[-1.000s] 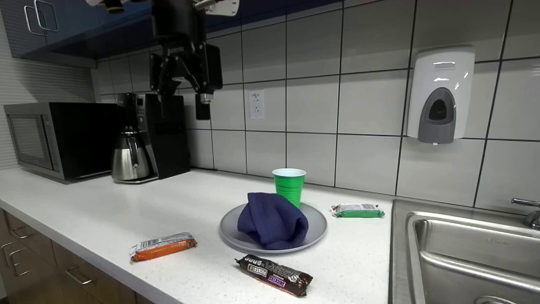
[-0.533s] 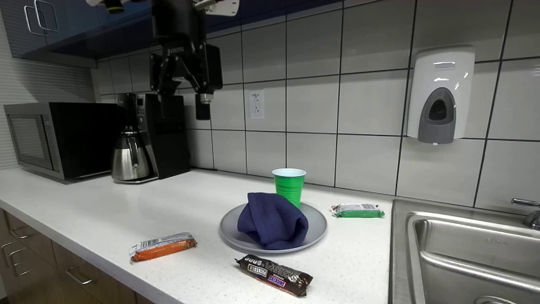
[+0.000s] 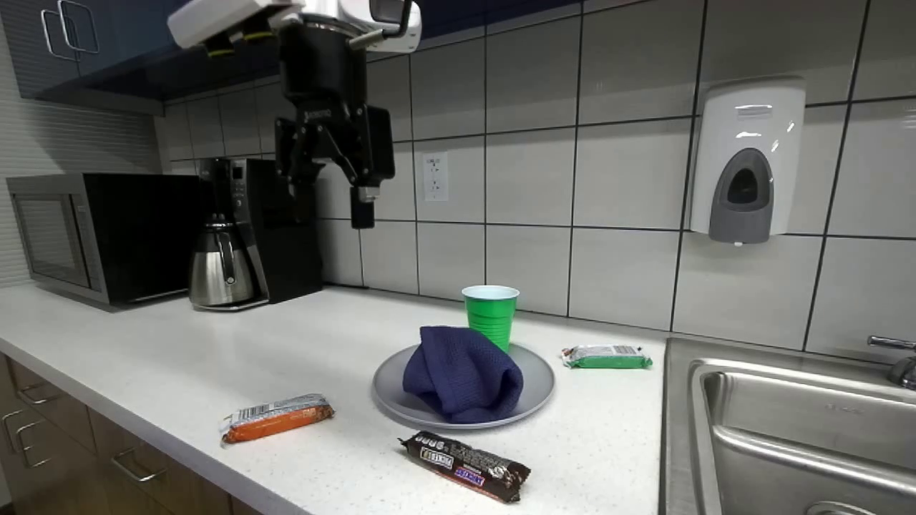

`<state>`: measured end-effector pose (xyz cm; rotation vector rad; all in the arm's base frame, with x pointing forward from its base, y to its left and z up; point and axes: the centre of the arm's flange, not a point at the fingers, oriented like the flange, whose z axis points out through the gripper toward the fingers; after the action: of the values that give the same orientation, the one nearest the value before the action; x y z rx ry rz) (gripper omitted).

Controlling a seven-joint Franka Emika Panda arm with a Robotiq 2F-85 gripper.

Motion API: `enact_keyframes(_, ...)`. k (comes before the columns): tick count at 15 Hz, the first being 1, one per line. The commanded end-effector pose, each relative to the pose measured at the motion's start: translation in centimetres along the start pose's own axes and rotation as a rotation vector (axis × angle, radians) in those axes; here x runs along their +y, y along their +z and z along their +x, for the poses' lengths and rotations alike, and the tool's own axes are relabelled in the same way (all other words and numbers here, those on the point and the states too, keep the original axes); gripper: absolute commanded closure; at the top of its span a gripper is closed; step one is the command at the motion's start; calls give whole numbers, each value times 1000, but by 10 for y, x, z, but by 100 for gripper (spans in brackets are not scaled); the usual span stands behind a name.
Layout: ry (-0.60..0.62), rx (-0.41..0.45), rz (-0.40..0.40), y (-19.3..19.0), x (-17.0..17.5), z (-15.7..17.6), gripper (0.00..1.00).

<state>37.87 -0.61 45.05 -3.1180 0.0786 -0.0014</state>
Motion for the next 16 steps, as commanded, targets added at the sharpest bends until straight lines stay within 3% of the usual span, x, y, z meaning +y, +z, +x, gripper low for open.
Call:
enact_keyframes(1,65,28,-19,26,12,23,0)
enact_keyframes(16,381,127,-92,96,23,71,0)
